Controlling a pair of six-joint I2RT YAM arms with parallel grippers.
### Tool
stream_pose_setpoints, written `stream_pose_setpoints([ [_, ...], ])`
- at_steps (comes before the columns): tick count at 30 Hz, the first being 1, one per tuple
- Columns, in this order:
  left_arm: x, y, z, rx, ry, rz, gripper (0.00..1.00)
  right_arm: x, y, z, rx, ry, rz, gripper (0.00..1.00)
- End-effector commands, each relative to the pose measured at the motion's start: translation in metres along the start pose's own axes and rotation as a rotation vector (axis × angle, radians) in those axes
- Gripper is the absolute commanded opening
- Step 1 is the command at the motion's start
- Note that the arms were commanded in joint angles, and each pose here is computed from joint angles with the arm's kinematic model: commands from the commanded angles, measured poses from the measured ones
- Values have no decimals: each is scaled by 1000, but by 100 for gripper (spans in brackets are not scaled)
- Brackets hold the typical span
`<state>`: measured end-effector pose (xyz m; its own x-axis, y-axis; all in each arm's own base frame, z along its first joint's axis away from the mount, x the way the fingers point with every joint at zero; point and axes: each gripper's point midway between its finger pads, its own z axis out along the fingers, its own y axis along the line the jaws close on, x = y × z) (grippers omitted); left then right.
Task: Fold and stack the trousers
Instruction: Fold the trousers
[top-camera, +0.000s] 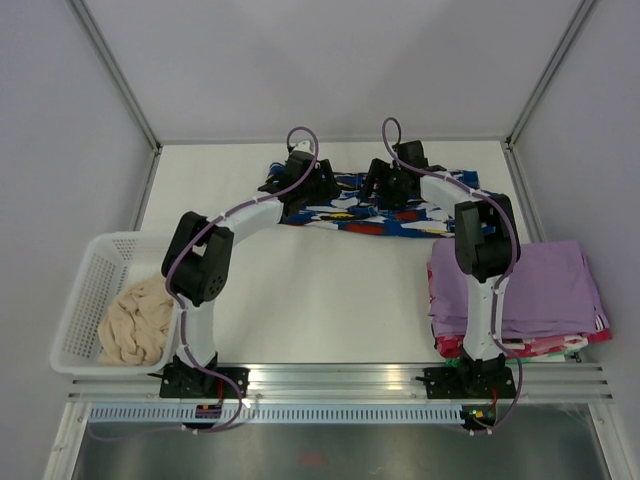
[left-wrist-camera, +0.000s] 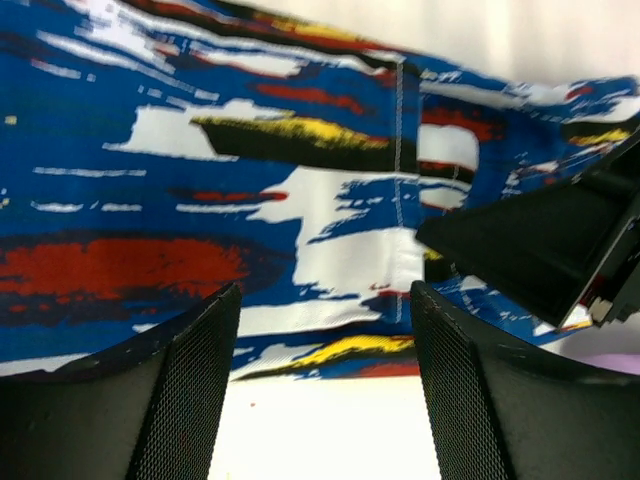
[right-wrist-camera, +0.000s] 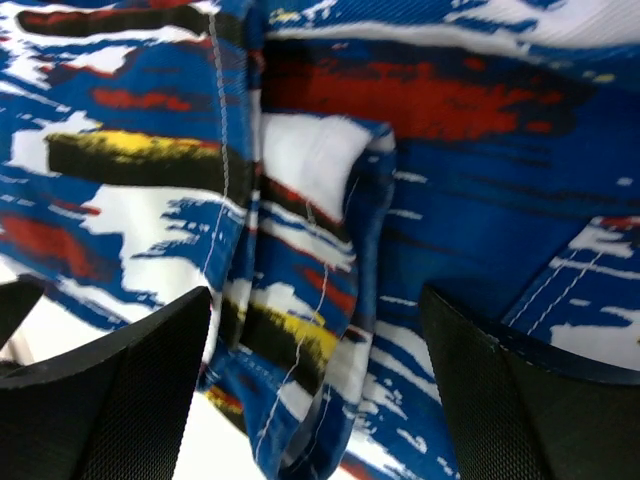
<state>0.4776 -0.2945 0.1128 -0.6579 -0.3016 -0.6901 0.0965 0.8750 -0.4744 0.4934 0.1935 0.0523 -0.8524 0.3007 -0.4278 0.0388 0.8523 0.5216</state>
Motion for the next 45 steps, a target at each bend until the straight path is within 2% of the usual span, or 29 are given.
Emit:
stream_pose_setpoints([
  [1,1,0,-1,9,43,42,73,-19,6,9,6,-61,-56,90],
  [2,3,1,-1,8,49,64,73,-15,6,14,5,-55,-61,89],
  [4,14,-11,-5,99,104,125,70,-16,7,18,3,-58,-71,81],
  [6,25,-19,-6,175,134,225,70,-16,2,19,33,-60,-74,79],
  [7,30,-17,-5,174,145,253,70,-14,0,20,40,-58,-75,69],
  [9,37,-11,-1,153,163,255,70,-16,-2,17,57,-66,-82,56],
  [10,41,-6,3,135,171,253,70,-17,-1,16,54,-68,-84,39],
  [11,44,-4,5,132,176,252,69,-18,0,15,54,-69,-86,33],
  [16,59,-7,11,166,219,250,66,-25,12,6,21,-83,-94,26],
  [19,67,-15,12,207,237,260,66,-32,23,0,-18,-100,-103,17],
  [21,79,-15,17,226,268,264,65,-36,27,-2,-24,-103,-114,19],
  [24,95,-19,18,262,317,297,64,-54,31,-15,3,-131,-155,28],
  [30,117,6,16,196,359,306,63,-88,31,-54,39,-180,-185,51],
  [34,115,9,16,187,380,255,61,-93,12,-73,84,-194,-157,54],
  [37,78,3,-2,201,324,175,62,-93,-12,-81,141,-189,-139,54],
  [38,51,-10,-15,232,265,155,63,-91,-21,-83,163,-180,-130,54],
  [39,37,-12,-21,243,243,100,67,-90,-26,-85,180,-178,-124,53],
  [42,-19,-10,-37,254,129,5,75,-88,-44,-94,234,-184,-113,53],
  [43,-35,2,-37,236,101,-27,77,-82,-53,-93,258,-173,-106,52],
  [45,-50,13,-37,203,77,-91,82,-81,-62,-94,271,-174,-95,51],
])
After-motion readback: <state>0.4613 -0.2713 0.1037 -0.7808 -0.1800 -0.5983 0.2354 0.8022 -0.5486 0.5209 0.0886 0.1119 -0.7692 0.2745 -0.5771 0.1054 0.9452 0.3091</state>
